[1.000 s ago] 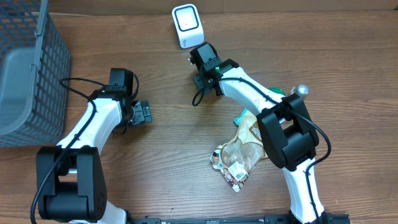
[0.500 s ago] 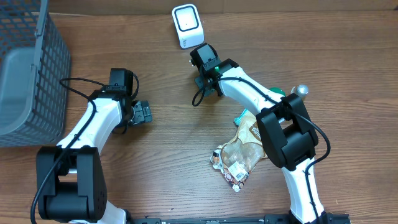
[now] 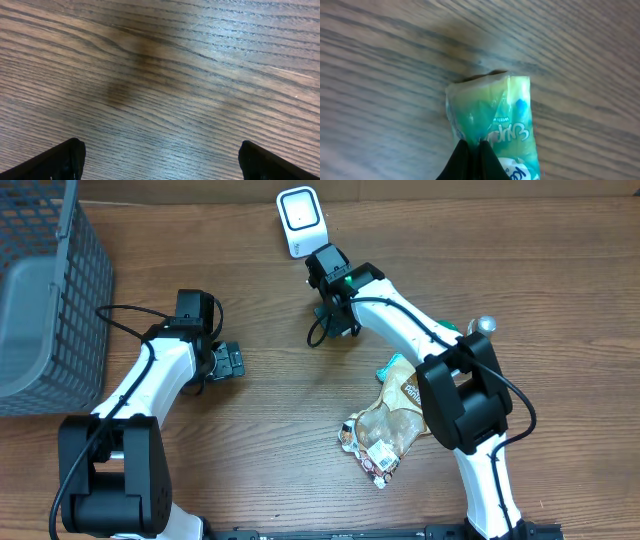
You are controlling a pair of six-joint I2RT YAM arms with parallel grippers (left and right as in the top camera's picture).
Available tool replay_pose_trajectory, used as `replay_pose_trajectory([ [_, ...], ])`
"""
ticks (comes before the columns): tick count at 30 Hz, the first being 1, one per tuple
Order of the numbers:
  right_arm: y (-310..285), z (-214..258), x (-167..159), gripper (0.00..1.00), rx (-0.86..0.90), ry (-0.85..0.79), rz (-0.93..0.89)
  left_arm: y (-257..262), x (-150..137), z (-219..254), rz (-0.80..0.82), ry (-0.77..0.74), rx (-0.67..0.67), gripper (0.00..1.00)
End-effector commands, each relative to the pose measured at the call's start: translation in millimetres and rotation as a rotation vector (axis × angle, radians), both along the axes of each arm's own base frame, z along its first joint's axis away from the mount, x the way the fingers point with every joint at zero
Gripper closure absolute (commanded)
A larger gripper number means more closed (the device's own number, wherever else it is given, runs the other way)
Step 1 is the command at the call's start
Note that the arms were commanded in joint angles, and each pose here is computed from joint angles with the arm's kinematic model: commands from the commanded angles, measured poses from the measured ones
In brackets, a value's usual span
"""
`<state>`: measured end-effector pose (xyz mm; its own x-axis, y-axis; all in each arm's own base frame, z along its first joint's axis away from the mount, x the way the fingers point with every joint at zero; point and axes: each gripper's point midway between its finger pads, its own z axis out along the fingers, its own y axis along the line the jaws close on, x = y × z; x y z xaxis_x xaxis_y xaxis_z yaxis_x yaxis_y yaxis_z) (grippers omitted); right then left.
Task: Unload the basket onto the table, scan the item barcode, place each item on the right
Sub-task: 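Lift the tissue pack with the right gripper toward the white scanner, then hold the tissue pack in front of the scanner face with the right gripper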
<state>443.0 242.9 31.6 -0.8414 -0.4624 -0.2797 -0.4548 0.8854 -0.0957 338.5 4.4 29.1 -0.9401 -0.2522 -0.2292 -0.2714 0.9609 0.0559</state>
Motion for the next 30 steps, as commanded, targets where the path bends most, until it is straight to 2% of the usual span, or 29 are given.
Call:
replay_pose_trajectory([
  [1,14,66,8,0.96,0.203,-0.038,-0.051,1,5,6,-0.017,-0.018,0.015,0.0],
  [13,45,162,4,0.97,0.461,-0.004,-0.011,1,5,6,-0.017,-0.018,0.015,0.0],
  [18,82,191,-6,0.96,0.725,0.072,0.097,1,5,6,-0.017,-0.018,0.015,0.0],
  [24,86,217,16,0.97,0.895,0.072,-0.013,1,5,6,-0.017,-0.018,0.015,0.0],
  [30,98,265,44,0.97,1.056,-0.042,-0.049,1,5,6,-0.017,-0.018,0.015,0.0],
])
